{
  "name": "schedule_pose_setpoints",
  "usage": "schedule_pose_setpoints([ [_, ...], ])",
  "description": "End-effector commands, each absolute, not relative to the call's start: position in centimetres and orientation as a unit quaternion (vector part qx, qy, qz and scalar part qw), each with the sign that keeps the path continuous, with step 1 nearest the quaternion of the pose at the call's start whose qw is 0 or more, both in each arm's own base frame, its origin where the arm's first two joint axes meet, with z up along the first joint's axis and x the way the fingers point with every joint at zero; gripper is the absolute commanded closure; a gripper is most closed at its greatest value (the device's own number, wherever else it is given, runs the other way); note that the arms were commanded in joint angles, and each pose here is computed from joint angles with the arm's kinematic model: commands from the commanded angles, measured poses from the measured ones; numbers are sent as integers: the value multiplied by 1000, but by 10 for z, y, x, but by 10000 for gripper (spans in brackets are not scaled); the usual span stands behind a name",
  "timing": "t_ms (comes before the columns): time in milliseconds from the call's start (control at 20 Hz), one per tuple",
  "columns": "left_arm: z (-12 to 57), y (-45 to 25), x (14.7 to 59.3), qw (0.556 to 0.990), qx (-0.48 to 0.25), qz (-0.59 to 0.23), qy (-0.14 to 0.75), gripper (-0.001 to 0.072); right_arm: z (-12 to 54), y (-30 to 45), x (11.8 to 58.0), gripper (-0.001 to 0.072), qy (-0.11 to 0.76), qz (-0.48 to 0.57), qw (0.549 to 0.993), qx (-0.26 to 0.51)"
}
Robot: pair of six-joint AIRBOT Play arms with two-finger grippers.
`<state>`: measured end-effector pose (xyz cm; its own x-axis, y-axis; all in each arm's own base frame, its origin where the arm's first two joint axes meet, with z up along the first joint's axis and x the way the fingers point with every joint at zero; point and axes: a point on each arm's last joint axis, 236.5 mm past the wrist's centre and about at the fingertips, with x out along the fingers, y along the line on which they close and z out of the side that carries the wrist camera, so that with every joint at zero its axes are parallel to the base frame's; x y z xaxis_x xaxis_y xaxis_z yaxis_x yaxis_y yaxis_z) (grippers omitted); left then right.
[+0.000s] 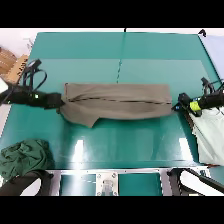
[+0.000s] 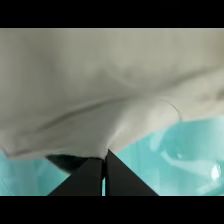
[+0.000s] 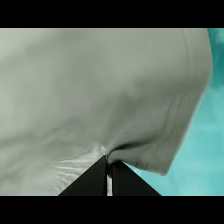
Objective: Fold the shirts.
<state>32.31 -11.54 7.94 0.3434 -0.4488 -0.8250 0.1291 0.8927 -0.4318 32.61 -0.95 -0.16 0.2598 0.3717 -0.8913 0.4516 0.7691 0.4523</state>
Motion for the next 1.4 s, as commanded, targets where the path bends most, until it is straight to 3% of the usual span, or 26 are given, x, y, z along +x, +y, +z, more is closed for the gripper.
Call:
schedule_pose_setpoints([
  [0, 89, -113, 389, 829, -145, -170, 513, 682, 9, -19, 378, 690, 587, -23, 732, 345],
  [350, 33, -123, 508, 826, -161, -176, 510, 680, -50, -24, 475, 682, 587, -6, 714, 382],
  [400, 26, -127, 524, 834, -171, -180, 493, 625, -60, -28, 491, 571, 577, -9, 717, 391],
  [450, 23, -126, 544, 850, -182, -174, 463, 191, -66, -35, 511, 428, 555, -15, 727, 402],
  [500, 25, -119, 563, 867, -194, -154, 433, 24, -70, -42, 526, 372, 539, -20, 735, 412],
  [600, 36, -103, 580, 886, -197, -134, 397, 33, -66, -54, 532, 350, 539, -16, 733, 416],
  [700, 43, -93, 572, 875, -201, -140, 418, 34, -53, -65, 518, 346, 556, 17, 736, 387],
  [800, 40, -88, 551, 849, -200, -156, 463, 34, -47, -77, 493, 238, 583, 45, 720, 374],
  [850, 38, -86, 541, 837, -201, -162, 483, 35, -48, -84, 482, 218, 593, 52, 711, 375],
  [900, 34, -84, 531, 824, -202, -168, 502, 104, -50, -91, 473, 218, 600, 54, 705, 374],
  [1050, 26, -90, 504, 790, -198, -187, 549, 569, -64, -100, 451, 218, 620, 62, 691, 366],
  [1100, 25, -93, 498, 782, -197, -193, 559, 679, -71, -98, 446, 218, 626, 68, 687, 363],
  [1350, 24, -97, 487, 768, -199, -202, 575, 680, -113, -75, 437, 220, 648, 94, 664, 361],
])
